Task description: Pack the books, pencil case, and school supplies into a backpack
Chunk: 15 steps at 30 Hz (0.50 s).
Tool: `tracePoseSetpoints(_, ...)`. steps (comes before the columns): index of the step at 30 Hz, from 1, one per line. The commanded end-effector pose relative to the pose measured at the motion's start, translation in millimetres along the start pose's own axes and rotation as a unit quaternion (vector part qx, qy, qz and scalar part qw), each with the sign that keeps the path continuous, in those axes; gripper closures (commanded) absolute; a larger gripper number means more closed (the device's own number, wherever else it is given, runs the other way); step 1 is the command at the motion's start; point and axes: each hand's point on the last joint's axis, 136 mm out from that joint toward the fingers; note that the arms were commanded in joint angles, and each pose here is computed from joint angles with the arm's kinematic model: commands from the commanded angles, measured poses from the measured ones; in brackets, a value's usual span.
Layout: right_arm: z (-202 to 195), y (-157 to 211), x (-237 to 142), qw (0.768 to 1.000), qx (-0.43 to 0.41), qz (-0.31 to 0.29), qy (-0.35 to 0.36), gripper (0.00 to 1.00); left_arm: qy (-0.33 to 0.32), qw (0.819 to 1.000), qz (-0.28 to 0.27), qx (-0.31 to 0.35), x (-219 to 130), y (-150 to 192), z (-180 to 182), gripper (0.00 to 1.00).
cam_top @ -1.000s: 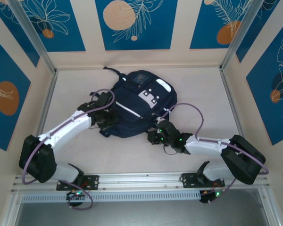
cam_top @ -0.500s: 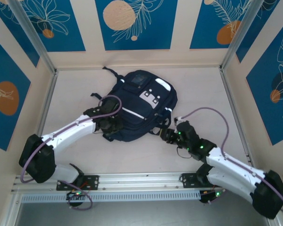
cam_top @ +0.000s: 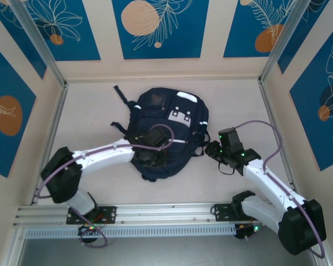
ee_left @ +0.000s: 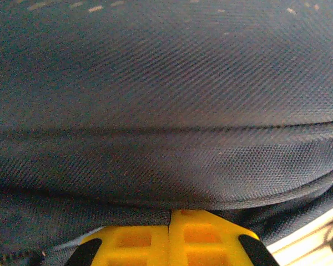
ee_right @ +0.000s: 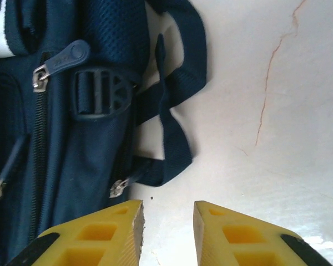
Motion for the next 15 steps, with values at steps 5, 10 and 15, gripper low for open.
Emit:
tracePoseSetpoints(5, -7, -3, -11, 1.000, -0.005, -0.011, 0.013, 0.68, 0.111, 0.980, 0.065, 0.153, 24, 19, -108, 0.94)
tracePoseSetpoints(10, -17, -6, -17, 0.999, -0.007, -0.019, 0.026, 0.61, 0.108, 0.979, 0.073, 0.157, 36, 17, -116, 0.88)
tracePoseSetpoints(15, -18, -12, -22, 1.000, -0.004, -0.024, 0.020, 0.60, 0.116, 0.977, 0.050, 0.172, 24, 13, -118, 0.85)
Point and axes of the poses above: each hand's point on the last joint's axis, 136 mm out from that joint toward the fingers, its own x axis out along the fingers, its own z axis along the line the jaws close on, y = z × x, and after that the axes turned 2 degrees about x, right-handed
